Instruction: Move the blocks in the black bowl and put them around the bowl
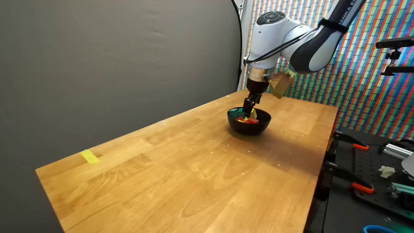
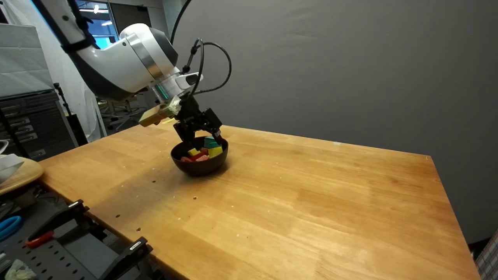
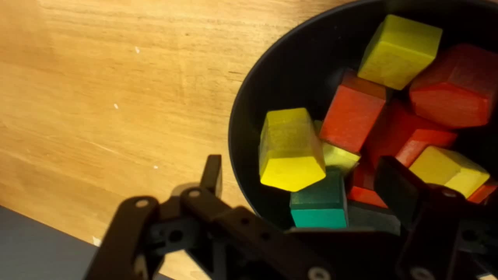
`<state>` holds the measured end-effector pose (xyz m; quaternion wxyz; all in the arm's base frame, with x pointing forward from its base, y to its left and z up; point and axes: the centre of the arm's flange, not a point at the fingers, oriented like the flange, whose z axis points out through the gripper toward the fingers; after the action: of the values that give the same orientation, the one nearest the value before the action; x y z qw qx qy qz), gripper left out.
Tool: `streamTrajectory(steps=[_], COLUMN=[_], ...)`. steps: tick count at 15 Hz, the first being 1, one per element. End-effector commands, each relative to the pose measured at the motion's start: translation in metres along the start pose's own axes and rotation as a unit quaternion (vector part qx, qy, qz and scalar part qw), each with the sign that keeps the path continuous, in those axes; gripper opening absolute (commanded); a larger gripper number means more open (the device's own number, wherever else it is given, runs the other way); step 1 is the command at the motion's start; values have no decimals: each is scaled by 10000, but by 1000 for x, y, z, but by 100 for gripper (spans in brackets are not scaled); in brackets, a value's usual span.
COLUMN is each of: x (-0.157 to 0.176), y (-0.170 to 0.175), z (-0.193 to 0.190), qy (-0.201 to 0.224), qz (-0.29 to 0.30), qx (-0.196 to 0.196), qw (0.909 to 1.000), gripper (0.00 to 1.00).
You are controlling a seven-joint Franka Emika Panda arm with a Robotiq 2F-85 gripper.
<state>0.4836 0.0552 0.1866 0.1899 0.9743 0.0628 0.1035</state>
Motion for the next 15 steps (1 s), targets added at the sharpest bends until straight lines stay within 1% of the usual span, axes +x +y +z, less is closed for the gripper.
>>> streamTrajectory(steps=[1, 2, 3, 5, 6, 7, 8, 11, 13, 14, 15], x=[9, 9, 10, 11, 12, 13, 14, 15, 15, 14, 14], y=[5, 5, 5, 3, 2, 1, 0, -2, -3, -2, -1], z=[11, 14, 18, 24, 27, 27, 27, 26, 26, 26, 25], qy=[45, 33, 25, 6, -20, -26, -19, -19, -39, -70, -97], qz=[97, 72, 37, -20, -46, -59, -56, -78, -57, -40, -16], qx=[-43, -23, -19, -60, -60, -48, -42, -33, -22, -10, 14], qw=[9999, 10000, 10000, 10000, 10000, 10000, 10000, 10000, 10000, 10000, 10000], gripper=[100, 100, 95, 79, 76, 64, 57, 50, 54, 53, 55])
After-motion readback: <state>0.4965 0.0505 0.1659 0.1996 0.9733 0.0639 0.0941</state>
